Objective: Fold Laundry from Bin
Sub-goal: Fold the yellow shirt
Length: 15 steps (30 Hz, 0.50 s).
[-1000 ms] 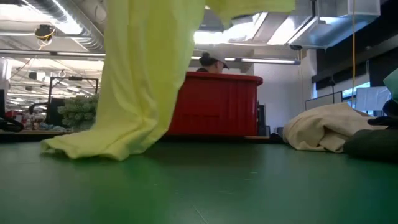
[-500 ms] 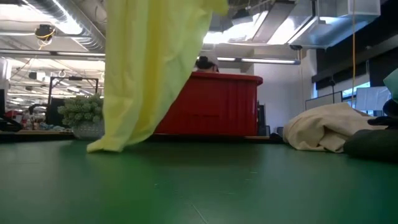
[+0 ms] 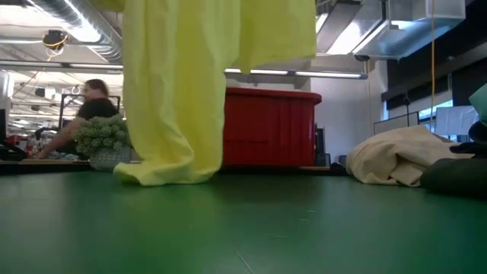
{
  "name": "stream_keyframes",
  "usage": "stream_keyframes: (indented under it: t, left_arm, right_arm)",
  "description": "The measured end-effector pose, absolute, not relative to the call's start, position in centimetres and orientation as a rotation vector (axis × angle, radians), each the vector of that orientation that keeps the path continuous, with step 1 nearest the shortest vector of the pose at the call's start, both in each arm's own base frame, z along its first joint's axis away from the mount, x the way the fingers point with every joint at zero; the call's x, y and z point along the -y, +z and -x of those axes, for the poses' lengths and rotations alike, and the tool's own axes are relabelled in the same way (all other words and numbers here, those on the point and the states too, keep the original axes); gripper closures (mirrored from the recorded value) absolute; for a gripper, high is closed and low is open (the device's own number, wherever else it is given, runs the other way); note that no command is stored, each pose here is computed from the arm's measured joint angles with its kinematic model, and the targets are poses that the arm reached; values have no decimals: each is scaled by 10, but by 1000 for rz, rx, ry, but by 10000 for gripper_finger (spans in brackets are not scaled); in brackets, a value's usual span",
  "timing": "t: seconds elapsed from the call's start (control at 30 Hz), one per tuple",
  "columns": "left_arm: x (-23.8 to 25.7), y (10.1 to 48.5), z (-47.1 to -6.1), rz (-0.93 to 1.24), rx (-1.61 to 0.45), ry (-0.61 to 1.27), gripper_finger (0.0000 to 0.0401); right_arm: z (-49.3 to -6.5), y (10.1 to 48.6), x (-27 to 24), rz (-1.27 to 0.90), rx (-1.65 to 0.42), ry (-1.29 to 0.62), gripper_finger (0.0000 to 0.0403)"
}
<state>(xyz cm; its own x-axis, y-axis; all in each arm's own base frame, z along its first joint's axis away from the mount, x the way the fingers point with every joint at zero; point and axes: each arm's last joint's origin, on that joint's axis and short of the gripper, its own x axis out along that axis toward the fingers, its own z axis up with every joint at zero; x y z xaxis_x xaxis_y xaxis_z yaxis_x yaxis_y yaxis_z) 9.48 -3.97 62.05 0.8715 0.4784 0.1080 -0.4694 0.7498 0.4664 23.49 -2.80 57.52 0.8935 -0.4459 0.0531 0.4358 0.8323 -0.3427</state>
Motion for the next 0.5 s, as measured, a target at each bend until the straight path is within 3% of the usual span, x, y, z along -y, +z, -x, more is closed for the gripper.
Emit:
stream_keyframes:
  t: [0.5]
  left_arm:
    - [12, 583, -90, -258, -193, 510, 399]
  right_arm:
    - [-222, 572, 87, 256, -41, -464, 402]
